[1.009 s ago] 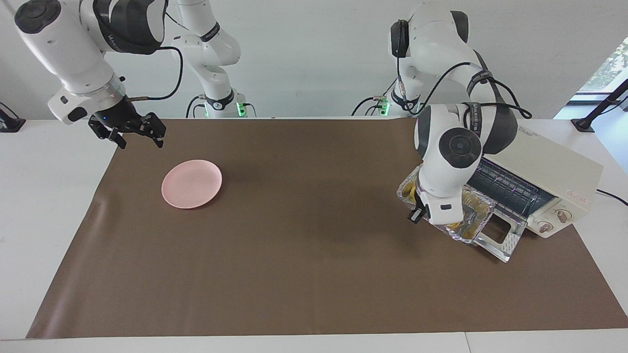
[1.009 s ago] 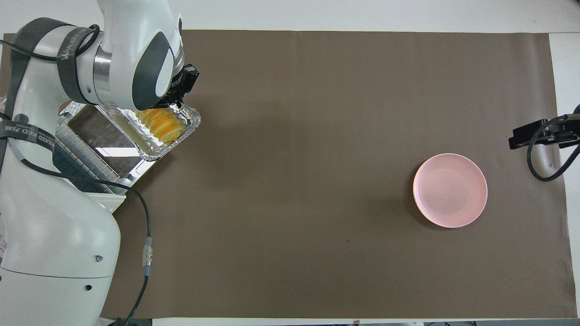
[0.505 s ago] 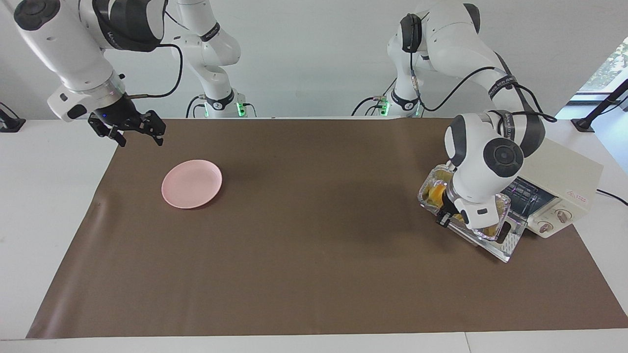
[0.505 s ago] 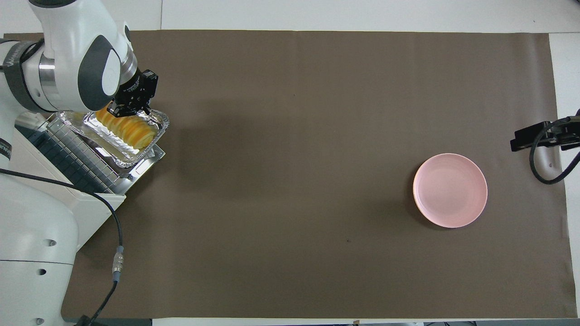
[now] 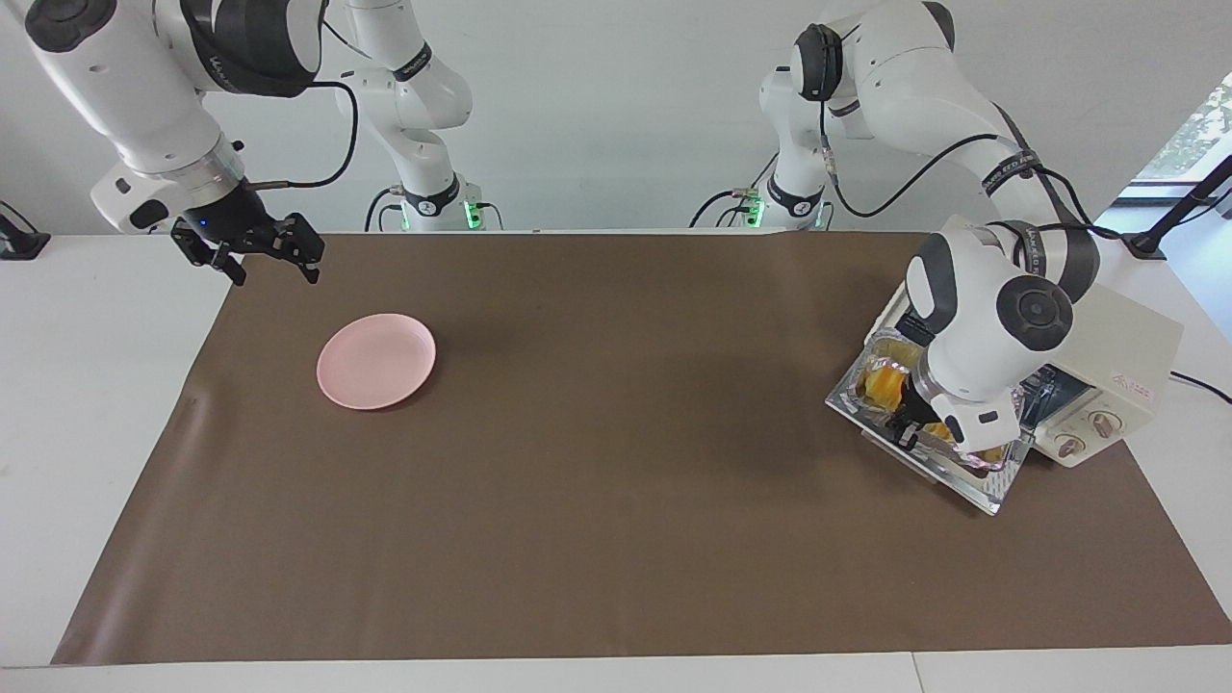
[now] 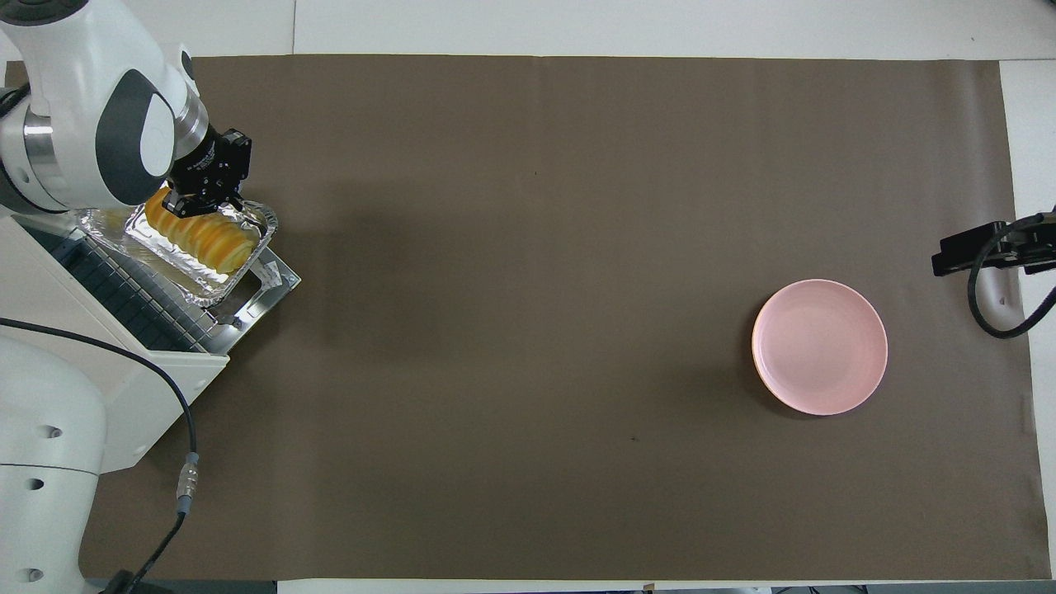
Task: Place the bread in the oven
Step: 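Carry the foil tray with the left gripper into the open oven, then push the foil tray deeper into the oven with the left gripper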
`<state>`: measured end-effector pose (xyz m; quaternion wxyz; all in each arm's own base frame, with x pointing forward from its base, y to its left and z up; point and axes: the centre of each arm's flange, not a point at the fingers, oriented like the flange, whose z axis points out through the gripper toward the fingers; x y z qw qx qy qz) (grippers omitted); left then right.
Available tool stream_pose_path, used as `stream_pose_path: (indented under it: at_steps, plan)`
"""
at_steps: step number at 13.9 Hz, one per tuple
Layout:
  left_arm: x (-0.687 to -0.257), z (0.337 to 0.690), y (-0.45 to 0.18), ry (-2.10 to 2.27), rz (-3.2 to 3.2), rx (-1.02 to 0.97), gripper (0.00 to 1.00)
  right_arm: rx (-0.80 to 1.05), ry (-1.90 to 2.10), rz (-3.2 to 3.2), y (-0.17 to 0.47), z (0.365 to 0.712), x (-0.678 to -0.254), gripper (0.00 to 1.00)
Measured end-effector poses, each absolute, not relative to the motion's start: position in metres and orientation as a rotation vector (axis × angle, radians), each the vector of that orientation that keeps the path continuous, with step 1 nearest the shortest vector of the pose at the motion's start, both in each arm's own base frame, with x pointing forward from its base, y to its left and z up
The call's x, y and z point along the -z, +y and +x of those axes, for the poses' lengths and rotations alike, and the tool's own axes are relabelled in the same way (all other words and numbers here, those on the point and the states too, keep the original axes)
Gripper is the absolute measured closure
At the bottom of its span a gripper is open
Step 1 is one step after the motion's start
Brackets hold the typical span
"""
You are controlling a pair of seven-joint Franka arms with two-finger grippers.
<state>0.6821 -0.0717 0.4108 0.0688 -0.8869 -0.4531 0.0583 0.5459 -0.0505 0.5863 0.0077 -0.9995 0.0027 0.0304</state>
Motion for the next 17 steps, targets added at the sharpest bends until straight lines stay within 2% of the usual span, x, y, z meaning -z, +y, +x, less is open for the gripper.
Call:
stream_pose_path:
  at_steps: [17]
  plan:
    - [-0.399, 0.671, -0.014, -1.171, -2.733, -0.249, 0.98, -0.095, 0.008, -3.125, -0.051, 0.546, -0.586, 0.00]
